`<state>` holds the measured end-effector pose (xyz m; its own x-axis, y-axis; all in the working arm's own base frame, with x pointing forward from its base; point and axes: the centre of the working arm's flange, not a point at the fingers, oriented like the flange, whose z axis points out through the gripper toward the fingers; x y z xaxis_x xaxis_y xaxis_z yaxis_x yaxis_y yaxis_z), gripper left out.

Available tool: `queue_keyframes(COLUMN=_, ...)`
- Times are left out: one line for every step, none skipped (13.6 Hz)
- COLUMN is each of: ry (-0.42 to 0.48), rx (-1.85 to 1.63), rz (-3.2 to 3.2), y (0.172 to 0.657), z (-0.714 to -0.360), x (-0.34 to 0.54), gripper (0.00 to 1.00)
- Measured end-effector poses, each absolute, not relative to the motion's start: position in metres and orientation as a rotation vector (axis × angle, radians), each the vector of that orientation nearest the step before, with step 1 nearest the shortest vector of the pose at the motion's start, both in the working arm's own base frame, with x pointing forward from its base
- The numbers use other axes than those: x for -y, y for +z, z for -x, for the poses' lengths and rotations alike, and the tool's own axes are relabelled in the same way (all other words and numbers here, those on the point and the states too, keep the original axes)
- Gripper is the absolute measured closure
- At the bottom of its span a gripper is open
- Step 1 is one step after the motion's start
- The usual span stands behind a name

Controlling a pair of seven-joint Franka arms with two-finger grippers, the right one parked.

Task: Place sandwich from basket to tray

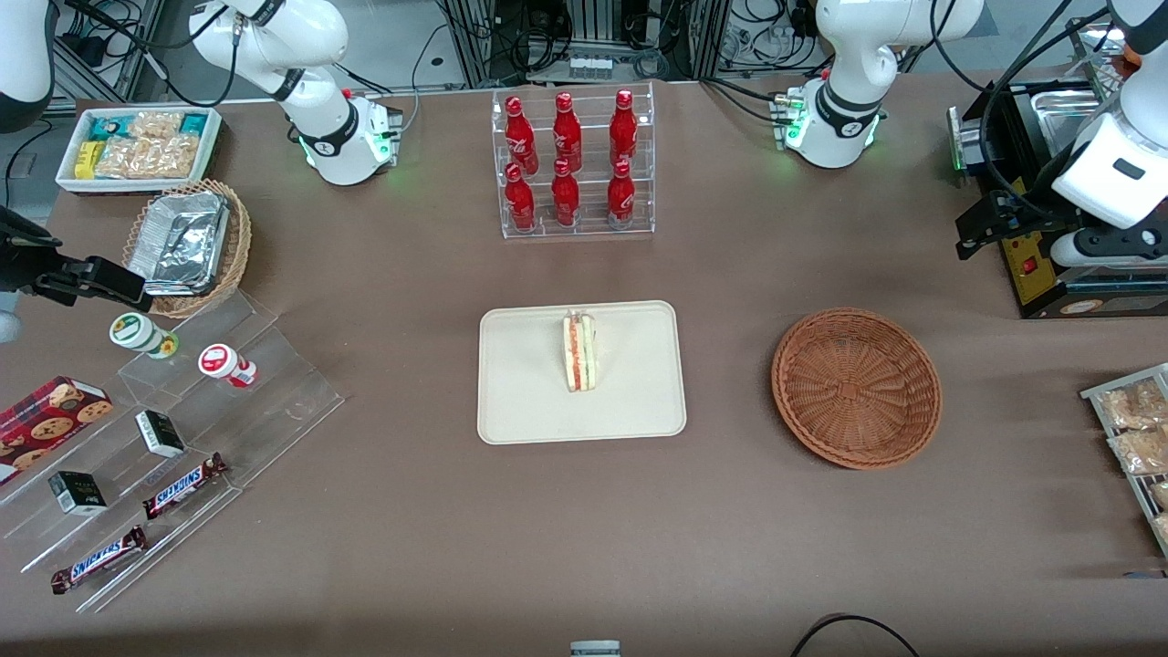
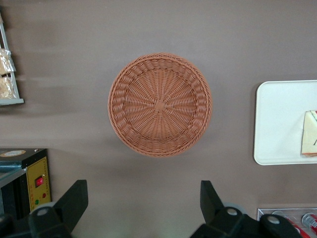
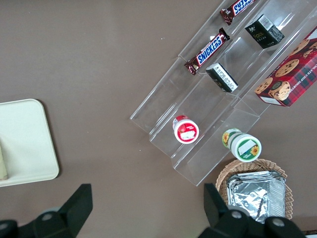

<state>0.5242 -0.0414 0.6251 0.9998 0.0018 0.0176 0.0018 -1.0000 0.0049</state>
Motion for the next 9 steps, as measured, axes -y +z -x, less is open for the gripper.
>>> queue_keyframes(ry=0.033, rx=0.018, rz=-3.136, y=0.629, z=-0.525, x=0.041, gripper=0.00)
queue_keyframes(ry=0.028, rx=0.024, rz=-3.136, y=0.633, z=-0.526, x=0.037, gripper=0.00)
queue_keyframes(ry=0.020, rx=0.014, rz=-3.136, y=0.634, z=-0.527, x=0.031, gripper=0.00)
queue_keyframes(ry=0.018, rx=-0.001, rz=-3.135, y=0.635, z=-0.528, x=0.022, gripper=0.00)
queue_keyframes(ry=0.019, rx=-0.013, rz=-3.134, y=0.635, z=-0.529, x=0.015, gripper=0.00)
queue_keyframes(ry=0.019, rx=-0.018, rz=-3.133, y=0.635, z=-0.529, x=0.011, gripper=0.00)
queue_keyframes(ry=0.020, rx=-0.020, rz=-3.133, y=0.636, z=-0.529, x=0.010, gripper=0.00)
queue_keyframes(ry=0.021, rx=-0.020, rz=-3.134, y=0.637, z=-0.529, x=0.011, gripper=0.00)
queue_keyframes(ry=0.014, rx=-0.017, rz=-3.136, y=0.639, z=-0.528, x=0.012, gripper=0.00)
